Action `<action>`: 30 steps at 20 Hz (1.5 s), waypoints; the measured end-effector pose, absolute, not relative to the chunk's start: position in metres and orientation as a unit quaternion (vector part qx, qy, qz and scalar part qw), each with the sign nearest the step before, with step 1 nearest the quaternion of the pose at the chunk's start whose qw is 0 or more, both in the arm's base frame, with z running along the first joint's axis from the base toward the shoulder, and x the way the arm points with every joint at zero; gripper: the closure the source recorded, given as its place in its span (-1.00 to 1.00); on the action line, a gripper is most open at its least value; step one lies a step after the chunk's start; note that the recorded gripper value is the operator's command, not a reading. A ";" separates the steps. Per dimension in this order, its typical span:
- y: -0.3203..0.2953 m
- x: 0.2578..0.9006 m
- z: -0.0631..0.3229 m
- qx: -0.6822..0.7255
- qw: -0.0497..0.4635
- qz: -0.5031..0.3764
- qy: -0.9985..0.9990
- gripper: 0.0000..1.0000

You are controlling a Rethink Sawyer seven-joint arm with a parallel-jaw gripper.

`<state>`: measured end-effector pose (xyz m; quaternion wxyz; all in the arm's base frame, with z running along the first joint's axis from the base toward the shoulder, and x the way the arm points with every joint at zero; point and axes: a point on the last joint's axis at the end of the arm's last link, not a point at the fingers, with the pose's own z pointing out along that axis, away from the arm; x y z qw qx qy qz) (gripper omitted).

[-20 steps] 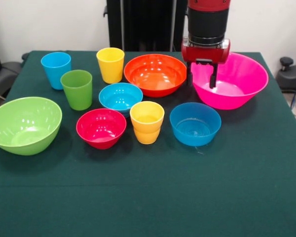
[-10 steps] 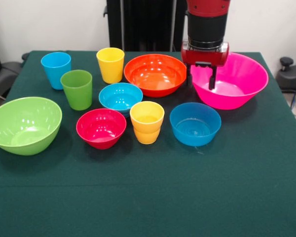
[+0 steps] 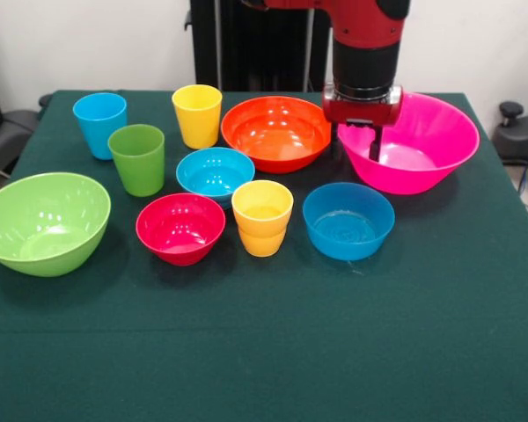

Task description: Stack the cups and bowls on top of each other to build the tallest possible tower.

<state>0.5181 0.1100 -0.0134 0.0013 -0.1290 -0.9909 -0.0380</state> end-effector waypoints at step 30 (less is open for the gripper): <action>0.109 0.509 -0.035 -0.134 0.026 -0.068 -0.988 1.00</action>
